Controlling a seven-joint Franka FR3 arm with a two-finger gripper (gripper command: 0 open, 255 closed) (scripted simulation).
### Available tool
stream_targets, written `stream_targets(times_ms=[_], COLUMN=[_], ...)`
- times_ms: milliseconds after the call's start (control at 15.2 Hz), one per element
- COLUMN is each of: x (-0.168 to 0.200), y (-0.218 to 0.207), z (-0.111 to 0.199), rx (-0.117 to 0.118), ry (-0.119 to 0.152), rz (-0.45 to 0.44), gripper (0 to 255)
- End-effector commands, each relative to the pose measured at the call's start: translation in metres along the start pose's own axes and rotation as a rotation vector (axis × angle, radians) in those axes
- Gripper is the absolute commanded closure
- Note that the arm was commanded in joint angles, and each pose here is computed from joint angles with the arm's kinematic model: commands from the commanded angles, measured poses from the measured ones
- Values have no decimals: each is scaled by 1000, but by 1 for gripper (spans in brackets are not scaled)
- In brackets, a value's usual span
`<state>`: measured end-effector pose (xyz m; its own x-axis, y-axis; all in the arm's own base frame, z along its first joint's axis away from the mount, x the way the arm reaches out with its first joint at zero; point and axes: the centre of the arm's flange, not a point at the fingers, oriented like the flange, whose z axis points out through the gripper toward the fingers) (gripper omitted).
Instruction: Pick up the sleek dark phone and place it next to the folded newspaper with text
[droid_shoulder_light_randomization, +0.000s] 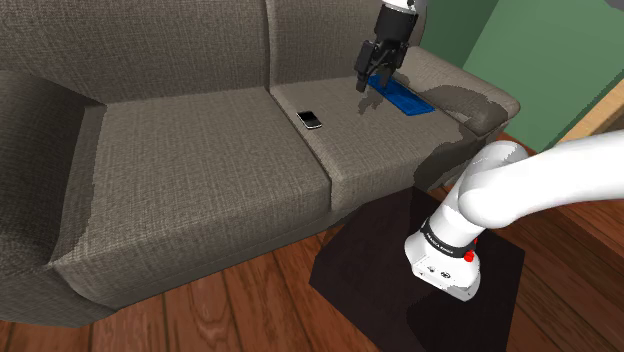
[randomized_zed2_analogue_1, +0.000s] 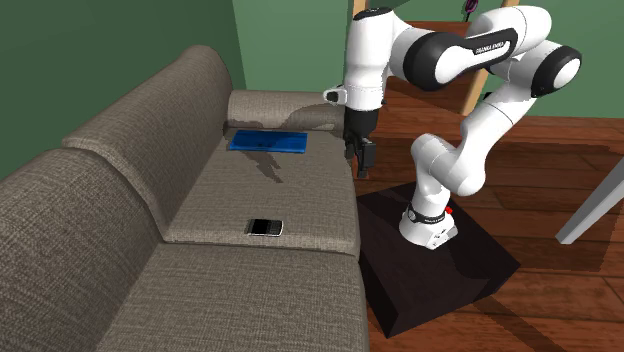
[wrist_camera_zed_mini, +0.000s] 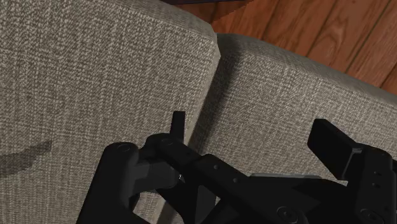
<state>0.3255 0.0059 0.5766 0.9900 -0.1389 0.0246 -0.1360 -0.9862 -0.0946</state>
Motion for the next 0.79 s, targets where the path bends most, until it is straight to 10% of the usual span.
stream_targets(times_ms=[0, 726], x=[0, 114], y=[0, 26], z=[0, 88], rx=[0, -17], ry=[0, -14], rz=[0, 52], gripper=[0, 0])
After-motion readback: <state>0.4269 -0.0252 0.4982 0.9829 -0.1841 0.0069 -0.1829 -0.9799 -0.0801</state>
